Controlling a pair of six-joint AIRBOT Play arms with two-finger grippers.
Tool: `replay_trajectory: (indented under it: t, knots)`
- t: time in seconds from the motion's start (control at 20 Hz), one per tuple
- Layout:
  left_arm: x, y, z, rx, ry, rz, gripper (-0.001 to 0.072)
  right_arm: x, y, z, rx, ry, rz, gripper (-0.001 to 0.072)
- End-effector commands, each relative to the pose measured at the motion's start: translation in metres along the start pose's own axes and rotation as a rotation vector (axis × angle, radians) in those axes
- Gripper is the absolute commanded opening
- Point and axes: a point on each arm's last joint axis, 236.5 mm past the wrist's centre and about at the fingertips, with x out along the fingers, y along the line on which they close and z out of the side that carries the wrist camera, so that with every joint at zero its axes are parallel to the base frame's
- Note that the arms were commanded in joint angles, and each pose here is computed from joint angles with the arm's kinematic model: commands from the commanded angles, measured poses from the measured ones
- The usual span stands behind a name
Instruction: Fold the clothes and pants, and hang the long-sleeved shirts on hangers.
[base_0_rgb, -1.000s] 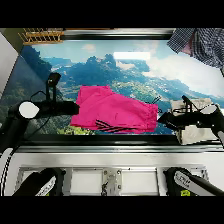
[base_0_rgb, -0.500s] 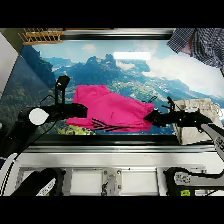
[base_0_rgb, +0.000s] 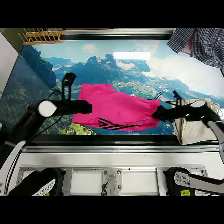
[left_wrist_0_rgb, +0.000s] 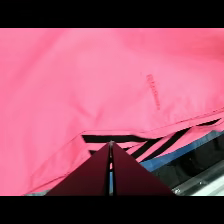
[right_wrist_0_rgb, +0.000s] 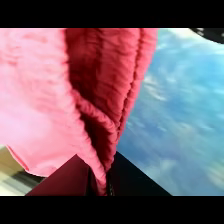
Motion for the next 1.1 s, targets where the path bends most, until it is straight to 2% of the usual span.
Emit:
replay_trajectory:
  t: [0.0, 0.15, 0.4, 0.6, 0.8, 1.05]
  knots:
    - [0.045, -0.02, 0.005, 0.031, 0.082, -0.033, 0.0004, -0.066, -0.025, 0.007, -0.015, 0.035, -0.249, 0.0017]
    - [0.1, -0.05, 0.003, 0.091, 0.145, -0.065, 0.0004, -0.108, -0.007, 0.018, -0.077, 0.045, -0.34, 0.0017]
    - [0.173, -0.103, 0.009, 0.181, 0.182, -0.122, 0.0004, -0.131, 0.028, 0.021, -0.132, 0.054, -0.402, 0.0017]
    - [0.212, -0.14, 0.009, 0.234, 0.205, -0.169, 0.0005, -0.132, 0.064, 0.02, -0.224, 0.06, -0.393, 0.0017]
    - [0.239, -0.169, -0.019, 0.296, 0.31, -0.211, 0.0005, -0.133, 0.097, 0.022, -0.297, 0.035, -0.376, 0.0017]
    - [0.252, -0.196, -0.04, 0.349, 0.366, -0.245, 0.0004, -0.128, 0.112, 0.018, -0.345, 0.041, -0.369, 0.0017]
